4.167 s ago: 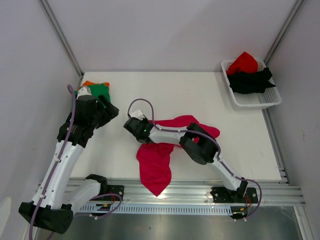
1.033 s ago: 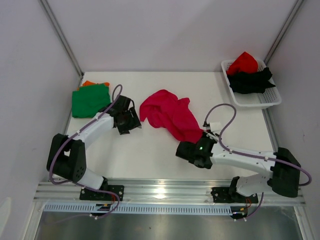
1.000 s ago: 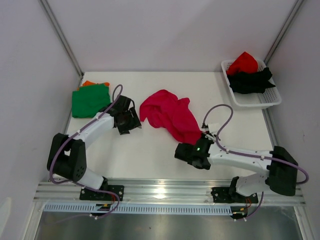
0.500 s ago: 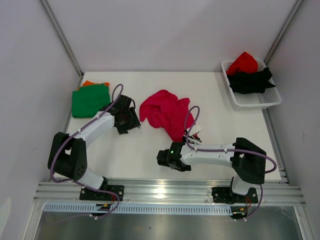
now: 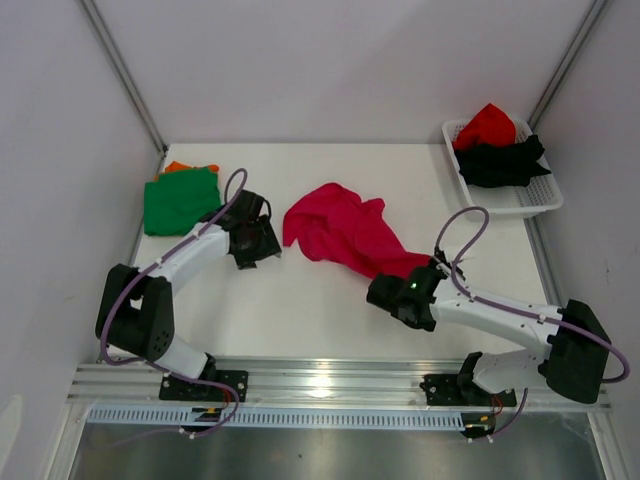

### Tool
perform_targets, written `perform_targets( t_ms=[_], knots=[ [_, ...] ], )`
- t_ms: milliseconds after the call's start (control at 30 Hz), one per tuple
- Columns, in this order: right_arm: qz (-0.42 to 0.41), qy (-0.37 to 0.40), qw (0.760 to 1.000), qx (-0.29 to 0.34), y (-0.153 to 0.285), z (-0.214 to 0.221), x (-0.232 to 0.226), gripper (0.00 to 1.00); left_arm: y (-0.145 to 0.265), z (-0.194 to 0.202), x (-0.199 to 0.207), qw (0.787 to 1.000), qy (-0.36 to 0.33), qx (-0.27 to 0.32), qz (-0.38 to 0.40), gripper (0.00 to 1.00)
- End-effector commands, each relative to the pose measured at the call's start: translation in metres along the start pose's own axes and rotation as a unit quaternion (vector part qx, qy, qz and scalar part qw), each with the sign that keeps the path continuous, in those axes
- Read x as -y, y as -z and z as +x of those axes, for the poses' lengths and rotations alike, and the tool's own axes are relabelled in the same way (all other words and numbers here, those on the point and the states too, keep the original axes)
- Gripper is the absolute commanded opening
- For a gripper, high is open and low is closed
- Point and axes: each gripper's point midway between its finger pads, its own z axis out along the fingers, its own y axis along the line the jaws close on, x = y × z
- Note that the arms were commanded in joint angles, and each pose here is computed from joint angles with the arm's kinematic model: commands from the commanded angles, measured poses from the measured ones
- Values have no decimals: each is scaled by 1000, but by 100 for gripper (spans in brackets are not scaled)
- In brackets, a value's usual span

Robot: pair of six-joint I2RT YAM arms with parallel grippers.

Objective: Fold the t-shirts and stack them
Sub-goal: Flatten out the tshirt

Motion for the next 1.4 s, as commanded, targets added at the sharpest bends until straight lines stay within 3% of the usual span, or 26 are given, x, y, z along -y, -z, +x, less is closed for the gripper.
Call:
perform_targets(
  t_ms=[0,200,267,300,400,467,500,667,767,900,1033,1133,1200,1233,1300,1333,1367],
  knots=[
    [-14,-293,952,86,-13,-55,-4,0,6,-8,10,1000,-9,14,10,69],
    [4,-365,917,160,-29,-114,27,4,3,-2,5,1000,-10,11,7,69],
    [1,-369,911,185,-29,-130,39,31,4,-2,7,1000,-10,11,12,69],
    [-4,-365,911,193,-29,-134,41,55,3,-2,8,1000,-10,10,14,69],
    [-18,-339,916,212,-24,-144,45,66,1,0,9,1000,-13,7,16,69],
    [-37,-319,923,213,-17,-150,35,68,0,1,9,1000,-13,5,16,69],
    [-39,-274,937,213,-14,-150,32,71,0,1,11,1000,-14,6,17,70],
    [-130,-217,946,204,19,-150,-10,72,-3,4,12,1000,-17,-2,16,69],
    [-147,-173,962,151,34,-127,-33,72,-3,3,14,1000,-18,0,18,69],
    [-144,-98,983,53,45,-60,-61,72,-1,1,18,1000,-18,1,22,69],
    [-132,2,991,12,36,-11,-75,72,1,2,18,1000,-21,3,18,69],
    [-88,107,990,10,12,15,-77,70,3,3,18,1000,-21,3,17,69],
    [-57,202,978,8,1,24,-72,69,5,3,17,1000,-23,5,15,69],
    [-50,205,977,10,1,21,-85,69,5,3,16,1000,-23,7,14,69],
    [-1,305,952,24,-9,31,-75,70,6,2,14,1000,-23,11,11,69],
    [4,306,952,33,-7,25,-88,70,6,2,15,1000,-24,11,11,69],
    [25,356,933,48,-14,38,-88,70,7,2,15,1000,-24,10,12,69]
  ],
)
